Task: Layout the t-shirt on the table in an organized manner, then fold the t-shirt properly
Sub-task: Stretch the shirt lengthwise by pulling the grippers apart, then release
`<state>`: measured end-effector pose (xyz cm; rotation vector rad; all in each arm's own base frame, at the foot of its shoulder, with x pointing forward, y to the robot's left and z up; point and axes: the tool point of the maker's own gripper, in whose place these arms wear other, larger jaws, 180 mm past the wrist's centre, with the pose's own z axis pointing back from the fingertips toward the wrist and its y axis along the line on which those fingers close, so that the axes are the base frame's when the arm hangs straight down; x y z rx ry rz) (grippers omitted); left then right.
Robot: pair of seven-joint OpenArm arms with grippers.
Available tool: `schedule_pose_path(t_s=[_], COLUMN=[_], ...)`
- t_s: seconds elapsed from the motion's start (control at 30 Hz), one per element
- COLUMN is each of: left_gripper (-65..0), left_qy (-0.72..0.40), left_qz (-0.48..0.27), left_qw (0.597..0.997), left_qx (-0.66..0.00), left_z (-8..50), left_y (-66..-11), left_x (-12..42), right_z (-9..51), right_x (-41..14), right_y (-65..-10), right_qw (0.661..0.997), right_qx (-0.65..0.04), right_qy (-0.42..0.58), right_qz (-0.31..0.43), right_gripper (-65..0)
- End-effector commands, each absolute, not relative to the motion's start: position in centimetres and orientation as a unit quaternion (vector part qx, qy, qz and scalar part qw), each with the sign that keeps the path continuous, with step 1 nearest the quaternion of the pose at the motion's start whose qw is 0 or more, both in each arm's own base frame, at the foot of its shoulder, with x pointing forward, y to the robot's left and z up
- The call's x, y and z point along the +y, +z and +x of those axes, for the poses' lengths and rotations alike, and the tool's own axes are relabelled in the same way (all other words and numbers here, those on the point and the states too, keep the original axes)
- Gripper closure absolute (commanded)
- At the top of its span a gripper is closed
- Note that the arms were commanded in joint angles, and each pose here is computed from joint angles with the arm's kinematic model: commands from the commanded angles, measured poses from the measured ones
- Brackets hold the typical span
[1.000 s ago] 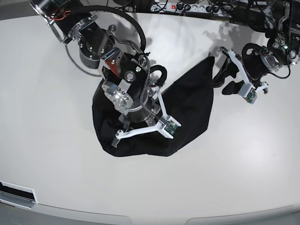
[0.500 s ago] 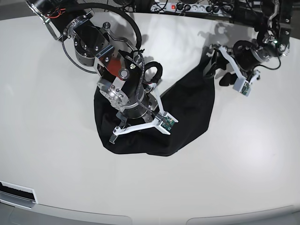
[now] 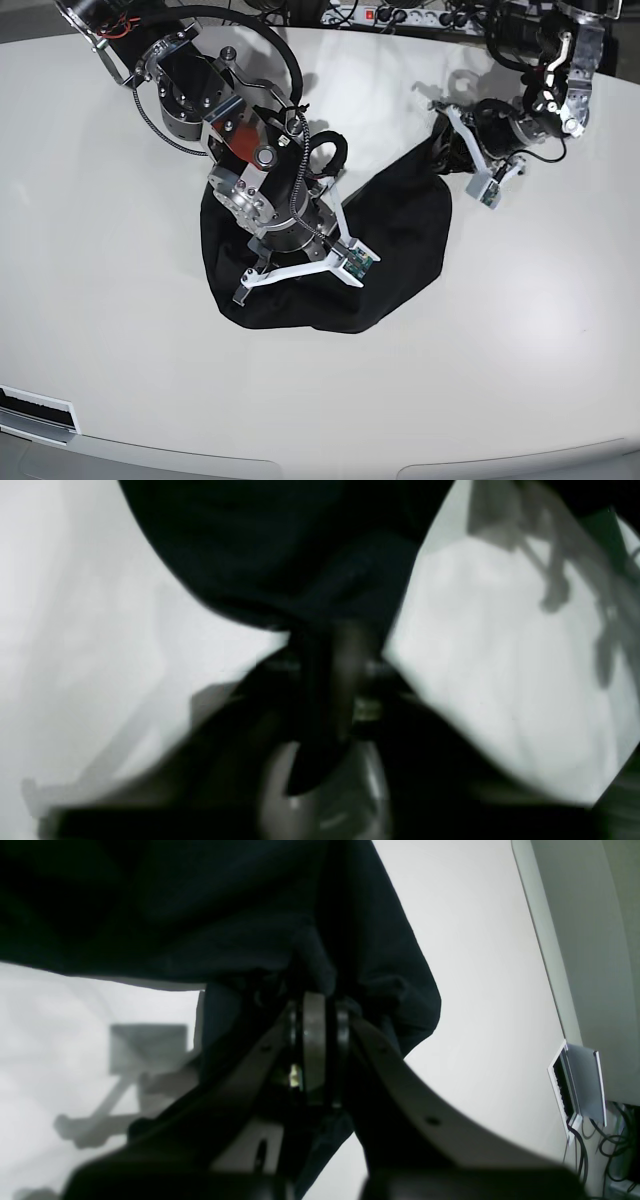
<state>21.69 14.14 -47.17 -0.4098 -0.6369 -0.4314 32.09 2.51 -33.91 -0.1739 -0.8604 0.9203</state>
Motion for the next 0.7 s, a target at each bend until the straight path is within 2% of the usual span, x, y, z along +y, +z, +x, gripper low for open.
schedule_pose_path(t_s=[0.0,0.1,0.17,0.33,0.43,0.67], left_gripper=[0.0,0.0,0.0,0.0,0.0,0.0], left_qy=[-0.233,-0.256,-0.254,-0.273,-0.277,-0.313], left_qz=[-0.174,-0.143,-0.105,0.022,0.093,0.166], left_qw=[0.915,0.912,0.907,0.859,0.829,0.793], left_qx=[-0.279,-0.288,-0.318,-0.432,-0.478,-0.496], left_z=[21.1,22.9,25.0,30.3,32.1,33.6], left_y=[-48.0,-46.5,-44.0,-34.0,-28.3,-22.5], left_x=[14.9,15.6,16.8,21.6,25.0,29.6], right_z=[33.0,33.1,33.4,34.8,36.0,37.9], right_x=[2.8,2.7,2.3,0.9,-1.8,-10.3], right_y=[-32.3,-32.3,-32.0,-30.3,-29.0,-24.8], right_qw=[0.795,0.794,0.791,0.784,0.783,0.778], right_qx=[-0.428,-0.428,-0.432,-0.454,-0.464,-0.491], right_qy=[0.422,0.423,0.422,0.403,0.382,0.311], right_qz=[-0.083,-0.086,-0.102,-0.131,-0.160,-0.239], right_gripper=[0.0,0.0,0.0,0.0,0.0,0.0])
